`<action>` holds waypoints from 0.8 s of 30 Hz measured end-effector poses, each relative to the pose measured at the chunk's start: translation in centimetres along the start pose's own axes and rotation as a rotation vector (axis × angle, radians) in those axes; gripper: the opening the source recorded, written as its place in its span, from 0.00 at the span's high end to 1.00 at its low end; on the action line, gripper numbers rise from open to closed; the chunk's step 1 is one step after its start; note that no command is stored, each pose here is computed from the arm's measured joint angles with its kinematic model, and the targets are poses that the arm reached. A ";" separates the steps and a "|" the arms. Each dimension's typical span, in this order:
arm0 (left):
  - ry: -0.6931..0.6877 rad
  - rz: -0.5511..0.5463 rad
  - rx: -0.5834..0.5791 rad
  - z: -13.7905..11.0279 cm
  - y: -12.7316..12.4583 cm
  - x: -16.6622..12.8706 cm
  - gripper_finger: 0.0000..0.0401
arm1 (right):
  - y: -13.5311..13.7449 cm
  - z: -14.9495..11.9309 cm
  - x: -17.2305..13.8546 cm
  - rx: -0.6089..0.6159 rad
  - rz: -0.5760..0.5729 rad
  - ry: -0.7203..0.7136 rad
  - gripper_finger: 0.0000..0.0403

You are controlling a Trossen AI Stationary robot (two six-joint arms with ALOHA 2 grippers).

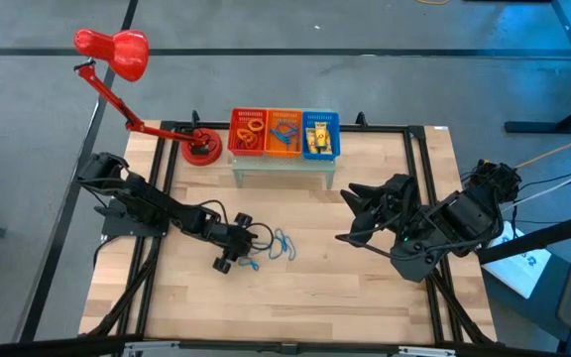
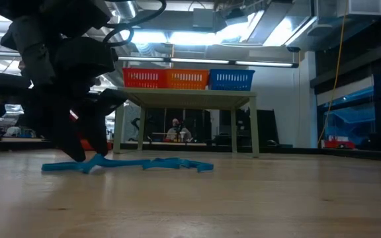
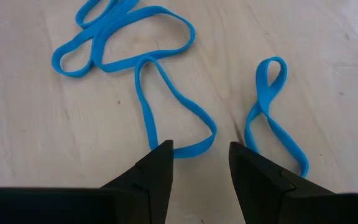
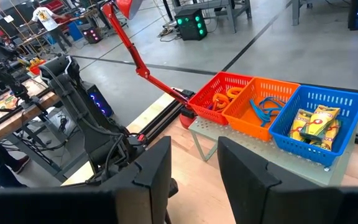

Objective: Pick & Place Office Desk Supplies
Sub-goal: Put the blue rubber band into the orange bin on the shelf

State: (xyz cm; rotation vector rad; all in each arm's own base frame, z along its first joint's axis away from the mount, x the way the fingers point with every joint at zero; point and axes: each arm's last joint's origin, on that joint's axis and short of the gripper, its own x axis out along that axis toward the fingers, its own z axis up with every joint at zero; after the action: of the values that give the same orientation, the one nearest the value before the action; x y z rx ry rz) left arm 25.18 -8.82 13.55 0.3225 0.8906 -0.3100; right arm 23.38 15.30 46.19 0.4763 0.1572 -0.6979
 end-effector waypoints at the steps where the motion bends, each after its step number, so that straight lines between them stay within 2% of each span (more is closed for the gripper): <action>1: 0.000 0.000 0.000 0.0 0.0 0.0 0.62 | 0.0 0.0 0.0 0.000 0.000 0.000 0.67; 13: -0.053 0.035 0.078 0.5 0.2 0.0 0.62 | 0.0 0.0 0.0 0.000 0.000 0.000 0.67; 24: -0.050 0.043 0.046 0.4 1.2 0.0 0.66 | 0.0 0.0 0.0 0.000 0.000 0.000 0.67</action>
State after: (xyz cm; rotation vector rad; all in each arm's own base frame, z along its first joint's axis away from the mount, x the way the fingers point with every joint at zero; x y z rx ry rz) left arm 25.95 -7.88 13.92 0.3745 0.8267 -0.2975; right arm 23.38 15.30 46.19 0.4764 0.1571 -0.6979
